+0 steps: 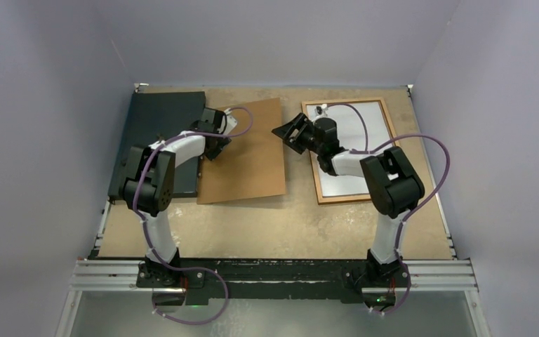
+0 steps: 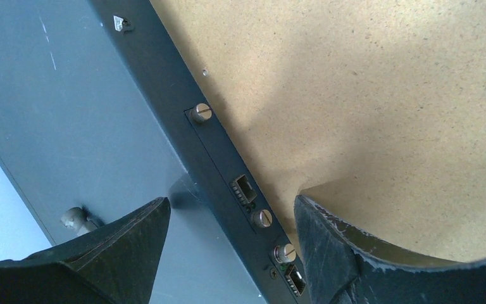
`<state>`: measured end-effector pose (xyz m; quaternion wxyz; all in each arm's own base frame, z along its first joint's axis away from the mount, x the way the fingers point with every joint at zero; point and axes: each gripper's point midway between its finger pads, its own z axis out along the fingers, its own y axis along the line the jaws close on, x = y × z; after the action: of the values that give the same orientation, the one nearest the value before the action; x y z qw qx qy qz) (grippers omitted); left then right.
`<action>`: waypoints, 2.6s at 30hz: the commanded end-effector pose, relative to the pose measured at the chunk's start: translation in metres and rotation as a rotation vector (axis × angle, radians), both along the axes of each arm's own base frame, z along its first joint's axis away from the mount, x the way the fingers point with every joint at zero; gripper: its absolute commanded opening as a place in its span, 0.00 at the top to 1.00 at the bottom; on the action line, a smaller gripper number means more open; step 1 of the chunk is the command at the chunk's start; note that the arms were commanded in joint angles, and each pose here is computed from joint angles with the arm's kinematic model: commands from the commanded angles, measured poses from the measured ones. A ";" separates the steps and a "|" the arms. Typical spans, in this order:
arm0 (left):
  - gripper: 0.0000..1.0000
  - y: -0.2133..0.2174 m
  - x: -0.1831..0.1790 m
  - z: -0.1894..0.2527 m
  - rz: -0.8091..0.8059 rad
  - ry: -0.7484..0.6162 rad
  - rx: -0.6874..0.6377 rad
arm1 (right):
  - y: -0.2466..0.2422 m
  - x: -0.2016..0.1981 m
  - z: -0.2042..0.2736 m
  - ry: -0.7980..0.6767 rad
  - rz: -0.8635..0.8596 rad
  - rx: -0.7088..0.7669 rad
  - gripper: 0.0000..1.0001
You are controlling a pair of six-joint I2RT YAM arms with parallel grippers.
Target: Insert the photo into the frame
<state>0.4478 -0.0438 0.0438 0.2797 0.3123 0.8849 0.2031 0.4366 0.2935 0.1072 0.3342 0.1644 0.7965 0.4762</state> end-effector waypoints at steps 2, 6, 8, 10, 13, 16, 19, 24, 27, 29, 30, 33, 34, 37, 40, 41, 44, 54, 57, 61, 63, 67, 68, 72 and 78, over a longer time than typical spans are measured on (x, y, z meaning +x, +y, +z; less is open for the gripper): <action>0.29 -0.010 -0.015 -0.026 -0.018 0.100 -0.067 | 0.060 -0.079 0.066 -0.020 0.350 0.309 0.28; 0.30 -0.012 -0.013 -0.022 -0.017 0.092 -0.077 | 0.060 -0.087 0.071 -0.027 0.376 0.380 0.31; 0.30 -0.012 -0.012 -0.019 -0.016 0.086 -0.083 | 0.063 -0.088 0.070 -0.029 0.400 0.388 0.32; 0.30 -0.014 -0.012 -0.015 -0.017 0.080 -0.090 | 0.066 -0.091 0.067 -0.018 0.423 0.395 0.32; 0.30 -0.015 -0.012 -0.010 -0.016 0.075 -0.102 | 0.070 -0.095 0.066 -0.008 0.442 0.418 0.32; 0.31 -0.016 -0.012 -0.007 -0.016 0.071 -0.108 | 0.069 -0.095 0.069 -0.005 0.432 0.417 0.36; 0.31 -0.017 -0.012 -0.003 -0.017 0.066 -0.115 | 0.067 -0.093 0.067 -0.006 0.422 0.347 0.46; 0.30 -0.021 -0.010 0.008 -0.022 0.055 -0.139 | 0.057 -0.070 0.060 -0.029 0.345 0.087 0.77; 0.26 -0.029 -0.010 0.018 -0.039 0.053 -0.180 | 0.051 -0.063 0.062 -0.041 0.328 -0.018 0.93; 0.22 -0.037 -0.009 0.031 -0.066 0.040 -0.221 | 0.049 -0.062 0.066 -0.038 0.318 -0.025 1.00; 0.18 -0.042 -0.009 0.041 -0.085 0.025 -0.251 | 0.047 -0.061 0.067 -0.032 0.308 -0.032 1.00; 0.10 -0.064 -0.012 0.083 -0.165 -0.020 -0.366 | 0.042 -0.055 0.076 -0.024 0.264 -0.041 1.00; 0.06 -0.073 -0.016 0.101 -0.212 -0.033 -0.411 | 0.040 -0.053 0.080 -0.019 0.246 -0.035 1.00; 0.03 -0.098 -0.042 0.154 -0.388 -0.069 -0.521 | 0.031 -0.046 0.103 -0.016 0.176 0.003 1.00; 0.02 -0.120 -0.090 0.183 -0.602 -0.086 -0.547 | 0.027 -0.040 0.128 0.005 0.105 0.062 1.00; 0.02 -0.125 -0.107 0.183 -0.667 -0.077 -0.515 | 0.026 -0.037 0.137 0.008 0.084 0.084 1.00; 0.02 -0.129 -0.147 0.166 -0.723 0.013 -0.451 | 0.026 -0.031 0.157 0.020 0.037 0.146 1.00; 0.06 -0.124 -0.156 0.188 -0.834 -0.273 -0.193 | 0.038 -0.034 0.205 0.058 0.036 0.369 1.00; 0.10 -0.119 -0.139 0.205 -0.823 -0.402 -0.119 | 0.036 -0.039 0.215 0.056 0.041 0.390 1.00; 0.16 -0.114 -0.127 0.219 -0.799 -0.502 -0.052 | 0.034 -0.046 0.225 0.049 0.045 0.402 1.00; 0.17 -0.116 -0.127 0.227 -0.820 -0.555 -0.043 | 0.036 -0.049 0.226 0.054 0.051 0.410 1.00; 0.24 -0.123 -0.131 0.228 -0.891 -0.591 0.009 | 0.048 -0.059 0.230 0.064 0.093 0.431 1.00; 0.29 -0.123 -0.129 0.230 -0.894 -0.600 0.020 | 0.052 -0.062 0.231 0.063 0.104 0.431 1.00; 0.41 -0.122 -0.122 0.241 -0.883 -0.656 0.059 | 0.058 -0.070 0.232 0.058 0.121 0.403 1.00; 0.64 -0.121 -0.121 0.244 -0.889 -0.666 0.086 | 0.055 -0.079 0.230 0.055 0.133 0.396 1.00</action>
<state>0.3185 -0.1664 0.2631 0.5595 0.6025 0.5472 0.1563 0.3753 0.3479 0.2694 0.2032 0.2505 0.7480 0.5800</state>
